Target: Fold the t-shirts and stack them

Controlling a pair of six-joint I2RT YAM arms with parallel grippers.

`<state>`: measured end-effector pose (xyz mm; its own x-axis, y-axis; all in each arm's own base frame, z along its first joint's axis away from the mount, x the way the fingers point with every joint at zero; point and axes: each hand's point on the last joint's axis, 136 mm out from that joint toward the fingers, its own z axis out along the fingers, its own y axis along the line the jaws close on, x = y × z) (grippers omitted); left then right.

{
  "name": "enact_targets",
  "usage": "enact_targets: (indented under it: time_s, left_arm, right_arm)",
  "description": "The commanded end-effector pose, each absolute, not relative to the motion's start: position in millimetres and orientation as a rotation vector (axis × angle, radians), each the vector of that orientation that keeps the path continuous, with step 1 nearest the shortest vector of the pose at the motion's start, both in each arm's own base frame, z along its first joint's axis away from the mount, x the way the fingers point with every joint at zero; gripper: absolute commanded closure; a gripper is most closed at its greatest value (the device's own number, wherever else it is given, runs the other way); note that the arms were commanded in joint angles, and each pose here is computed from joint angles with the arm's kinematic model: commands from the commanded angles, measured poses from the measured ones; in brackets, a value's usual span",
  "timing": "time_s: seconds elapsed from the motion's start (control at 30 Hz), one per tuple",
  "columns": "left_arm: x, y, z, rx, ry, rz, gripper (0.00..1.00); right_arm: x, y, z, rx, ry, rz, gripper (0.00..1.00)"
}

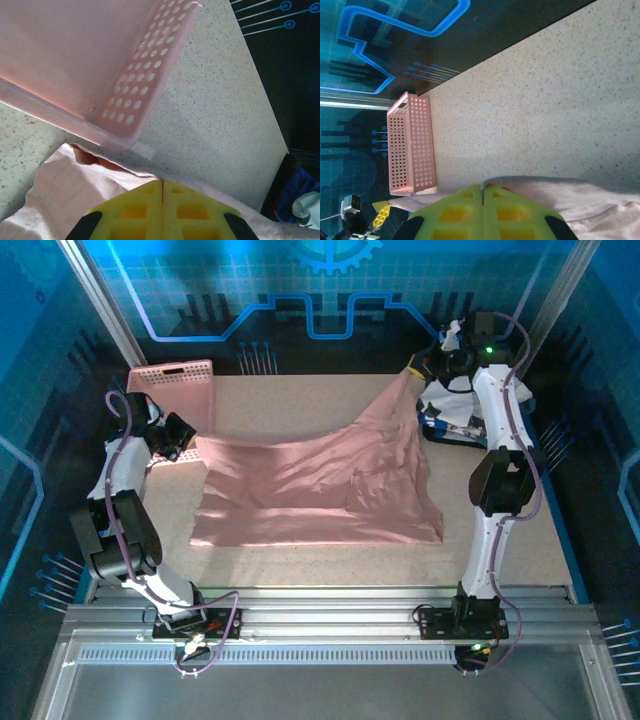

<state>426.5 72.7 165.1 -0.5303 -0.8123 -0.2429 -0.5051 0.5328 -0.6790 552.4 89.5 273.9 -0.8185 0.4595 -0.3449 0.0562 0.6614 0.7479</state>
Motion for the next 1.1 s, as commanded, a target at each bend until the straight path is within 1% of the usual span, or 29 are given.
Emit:
enact_targets:
  time_s: [0.0, 0.5, 1.07]
  left_arm:
    - [425, 74, 178, -0.994, 2.213, -0.763, 1.00]
    - [405, 79, 177, -0.998, 2.220, -0.769, 1.00]
    - [379, 74, 164, -1.011, 2.248, -0.760, 1.00]
  right_arm:
    - [538, 91, 311, 0.334, 2.289, 1.029, 1.00]
    - [501, 88, 302, 0.373, 2.321, 1.015, 1.00]
    - [463, 78, 275, 0.443, 2.352, 1.008, 1.00]
